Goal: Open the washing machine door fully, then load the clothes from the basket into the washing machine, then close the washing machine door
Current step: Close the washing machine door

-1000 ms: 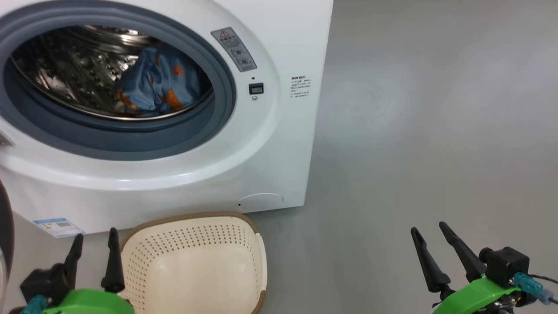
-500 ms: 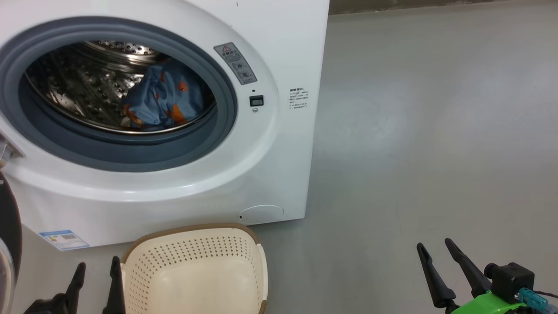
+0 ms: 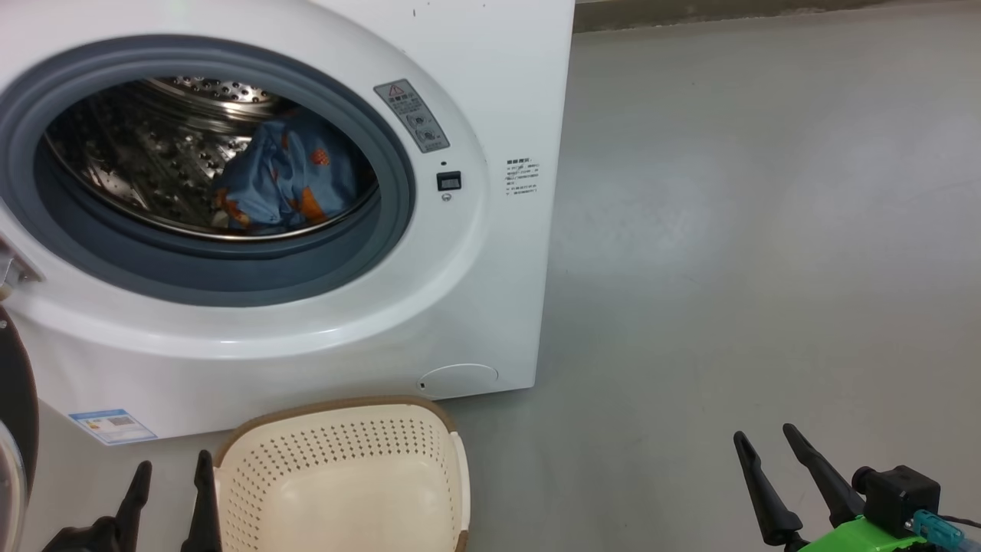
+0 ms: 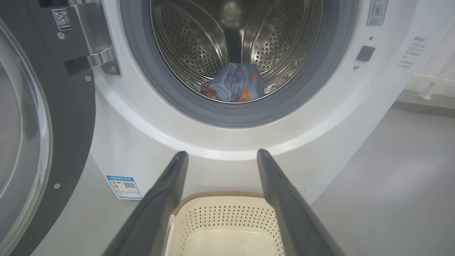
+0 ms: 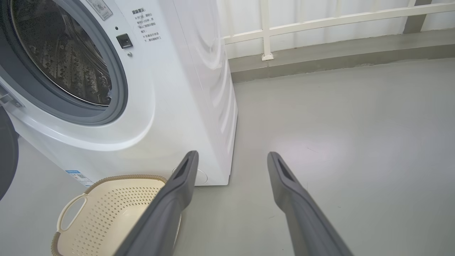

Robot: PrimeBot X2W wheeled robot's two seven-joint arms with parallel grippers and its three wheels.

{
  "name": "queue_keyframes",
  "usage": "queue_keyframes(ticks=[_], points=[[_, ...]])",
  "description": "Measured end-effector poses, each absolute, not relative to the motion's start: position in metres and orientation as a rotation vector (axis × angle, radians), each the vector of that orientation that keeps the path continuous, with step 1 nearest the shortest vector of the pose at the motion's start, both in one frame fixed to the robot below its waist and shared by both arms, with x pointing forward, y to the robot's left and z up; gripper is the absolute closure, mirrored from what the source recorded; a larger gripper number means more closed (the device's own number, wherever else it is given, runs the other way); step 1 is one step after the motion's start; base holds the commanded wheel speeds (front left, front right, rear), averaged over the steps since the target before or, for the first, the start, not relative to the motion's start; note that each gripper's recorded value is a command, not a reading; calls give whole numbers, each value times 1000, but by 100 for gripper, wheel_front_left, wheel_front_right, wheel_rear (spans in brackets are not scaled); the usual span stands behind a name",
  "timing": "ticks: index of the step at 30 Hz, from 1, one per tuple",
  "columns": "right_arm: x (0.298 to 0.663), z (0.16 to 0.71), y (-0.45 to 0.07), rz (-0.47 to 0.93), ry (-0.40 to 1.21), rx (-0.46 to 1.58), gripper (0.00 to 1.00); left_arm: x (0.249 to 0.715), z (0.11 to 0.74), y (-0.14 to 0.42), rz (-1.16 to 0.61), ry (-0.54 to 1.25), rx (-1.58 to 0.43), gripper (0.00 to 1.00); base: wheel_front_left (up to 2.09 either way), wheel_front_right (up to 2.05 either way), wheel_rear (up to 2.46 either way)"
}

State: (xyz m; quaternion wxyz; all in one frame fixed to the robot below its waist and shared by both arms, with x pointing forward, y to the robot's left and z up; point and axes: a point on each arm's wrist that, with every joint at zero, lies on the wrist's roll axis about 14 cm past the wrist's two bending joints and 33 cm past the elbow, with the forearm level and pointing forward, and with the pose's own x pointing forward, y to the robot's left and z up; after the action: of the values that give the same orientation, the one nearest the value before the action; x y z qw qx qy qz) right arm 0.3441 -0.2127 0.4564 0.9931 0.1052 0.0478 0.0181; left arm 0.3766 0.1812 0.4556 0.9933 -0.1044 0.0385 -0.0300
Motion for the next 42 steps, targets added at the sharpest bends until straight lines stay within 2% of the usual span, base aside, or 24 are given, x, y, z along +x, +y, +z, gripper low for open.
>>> queue_keyframes(ticks=[19, 31, 42], points=[[344, 458, -213, 37, 91, 211, 0, 378, 463, 178, -70, 53, -224, 0, -90, 90, 0], [346, 460, -210, 46, 85, 211, 0, 376, 469, 180, -65, 35, -235, 0, -8, 8, 0], [361, 456, -171, 172, 109, 208, 0, 359, 468, 209, 46, 26, -255, 0, 0, 0, 0]])
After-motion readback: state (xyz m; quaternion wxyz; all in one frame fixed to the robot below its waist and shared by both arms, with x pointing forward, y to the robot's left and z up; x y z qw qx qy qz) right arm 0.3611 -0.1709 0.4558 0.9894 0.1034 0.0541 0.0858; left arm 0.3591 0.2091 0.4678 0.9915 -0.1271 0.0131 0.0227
